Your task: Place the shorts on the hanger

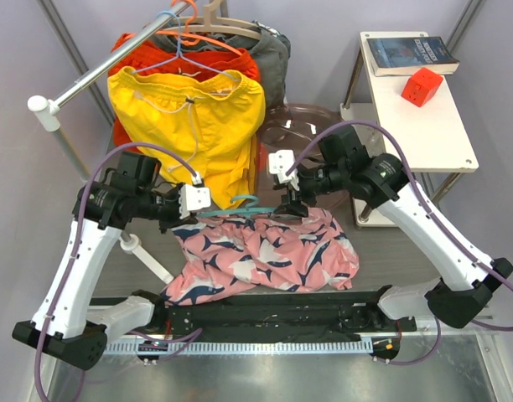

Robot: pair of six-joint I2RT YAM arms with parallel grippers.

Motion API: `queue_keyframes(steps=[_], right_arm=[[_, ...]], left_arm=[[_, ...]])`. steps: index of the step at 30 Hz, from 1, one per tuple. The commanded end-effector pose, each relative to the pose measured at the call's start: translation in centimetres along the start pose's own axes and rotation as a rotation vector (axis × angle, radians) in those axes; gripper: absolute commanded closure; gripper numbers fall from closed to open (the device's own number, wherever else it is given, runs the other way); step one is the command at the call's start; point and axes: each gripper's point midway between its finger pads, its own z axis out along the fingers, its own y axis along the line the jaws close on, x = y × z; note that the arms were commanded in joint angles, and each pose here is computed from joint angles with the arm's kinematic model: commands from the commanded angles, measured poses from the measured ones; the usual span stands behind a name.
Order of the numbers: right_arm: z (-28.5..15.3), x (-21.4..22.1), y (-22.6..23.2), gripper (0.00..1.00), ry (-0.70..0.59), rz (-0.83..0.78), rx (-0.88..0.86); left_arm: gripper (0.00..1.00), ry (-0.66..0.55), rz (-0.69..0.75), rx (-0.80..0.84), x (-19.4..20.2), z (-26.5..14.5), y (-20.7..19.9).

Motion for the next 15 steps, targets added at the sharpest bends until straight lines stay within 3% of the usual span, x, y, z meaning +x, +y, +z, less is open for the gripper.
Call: queue_keyframes(steps=[1, 7, 10, 15], right_arm=[[0.6, -3.4, 0.3, 0.4, -0.083, -0.079, -0.041], [2.0, -3.2, 0.5, 0.44, -0.041, -0.144, -0.089], [2.2, -2.2, 0.4, 0.53, 0.007, -0.135, -0.1], [1.4, -0.8, 1.0, 0.58, 0.071, -0.132, -0.108]], left_arm=[[1.0, -0.038, -0.025, 0.022, -1.7, -0.9, -0.3], [1.0, -0.049, -0.063, 0.019, -2.8, -1.6, 0.0], [1.0, -0.044, -0.068, 0.002, -2.8, -1.8, 0.2], [1.0, -0.013, -0.049, -0.021, -2.1, -2.2, 0.0]])
